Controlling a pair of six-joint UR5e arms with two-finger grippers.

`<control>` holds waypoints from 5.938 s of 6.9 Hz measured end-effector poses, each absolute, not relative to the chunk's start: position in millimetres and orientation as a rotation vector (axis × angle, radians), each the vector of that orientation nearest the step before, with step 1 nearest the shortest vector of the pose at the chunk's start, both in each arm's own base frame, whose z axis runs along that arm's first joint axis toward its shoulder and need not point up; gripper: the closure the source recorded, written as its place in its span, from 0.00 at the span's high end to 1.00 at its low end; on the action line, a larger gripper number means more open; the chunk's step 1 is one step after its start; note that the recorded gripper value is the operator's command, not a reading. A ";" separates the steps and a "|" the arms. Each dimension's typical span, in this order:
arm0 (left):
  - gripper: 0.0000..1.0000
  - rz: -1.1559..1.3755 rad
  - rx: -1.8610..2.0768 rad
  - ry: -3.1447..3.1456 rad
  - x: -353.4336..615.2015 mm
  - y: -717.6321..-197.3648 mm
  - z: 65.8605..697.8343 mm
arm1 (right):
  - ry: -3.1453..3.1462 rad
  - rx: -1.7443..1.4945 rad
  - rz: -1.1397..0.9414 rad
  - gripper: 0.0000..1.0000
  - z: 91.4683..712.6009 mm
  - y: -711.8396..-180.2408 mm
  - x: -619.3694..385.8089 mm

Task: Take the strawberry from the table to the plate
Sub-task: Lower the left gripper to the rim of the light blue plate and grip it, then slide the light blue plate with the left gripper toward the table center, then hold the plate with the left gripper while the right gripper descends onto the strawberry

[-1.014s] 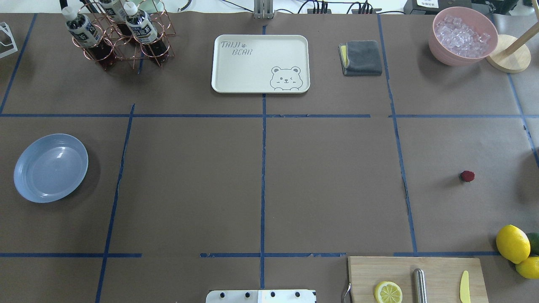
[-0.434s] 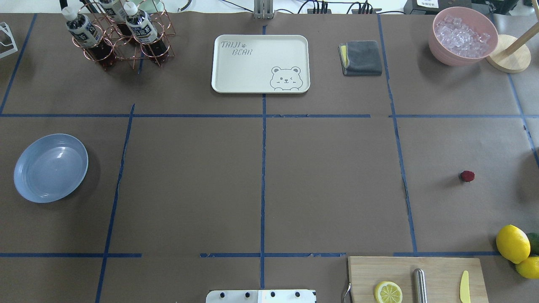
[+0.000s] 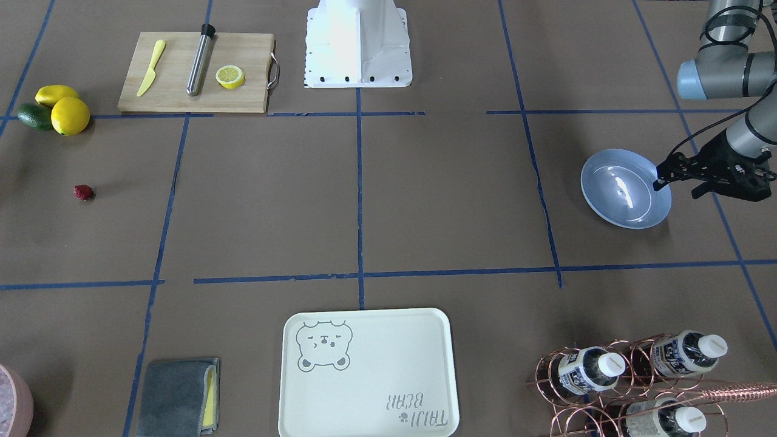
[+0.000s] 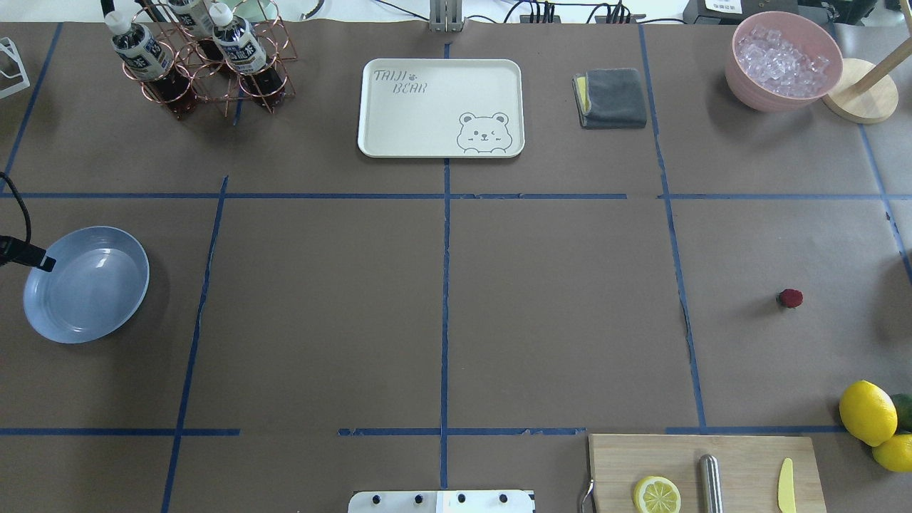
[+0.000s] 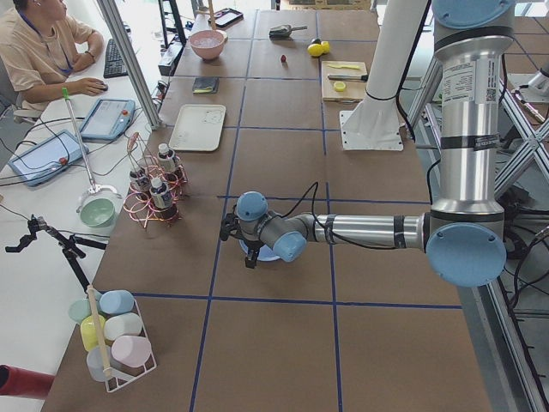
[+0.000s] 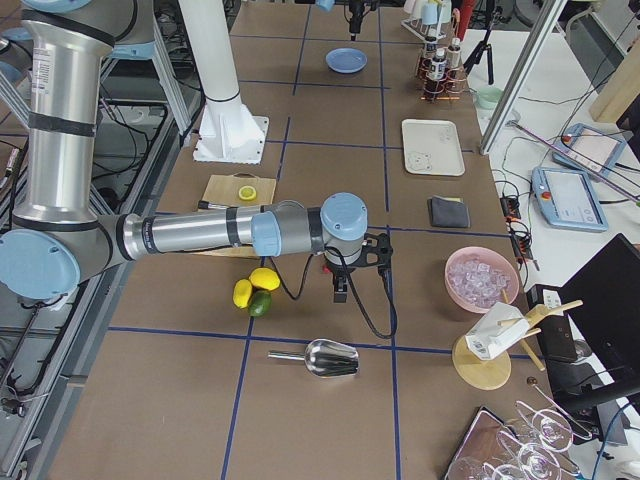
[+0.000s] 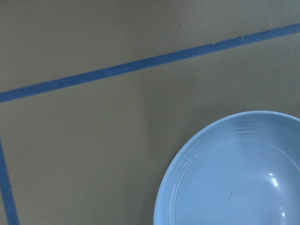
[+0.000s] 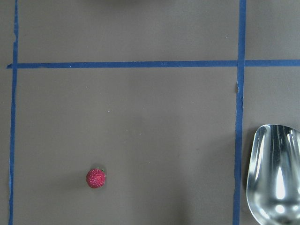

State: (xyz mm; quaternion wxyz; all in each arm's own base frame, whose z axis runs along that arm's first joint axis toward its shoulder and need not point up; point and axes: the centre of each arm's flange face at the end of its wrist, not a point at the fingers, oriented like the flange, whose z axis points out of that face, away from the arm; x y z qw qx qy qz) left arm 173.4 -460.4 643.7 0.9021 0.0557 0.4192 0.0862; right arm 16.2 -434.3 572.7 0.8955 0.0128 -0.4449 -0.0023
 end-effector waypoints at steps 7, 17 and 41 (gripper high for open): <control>0.00 0.206 0.073 0.860 197.5 -450.4 655.2 | -0.946 0.020 -0.012 1.00 569.0 -434.2 10.9; 0.00 0.150 -0.011 1.245 495.0 -457.6 293.0 | -0.993 0.040 -0.029 1.00 553.2 -435.7 8.1; 0.82 0.015 0.075 1.387 518.2 -410.3 251.7 | -0.828 0.094 -0.025 0.71 602.9 -403.8 -231.2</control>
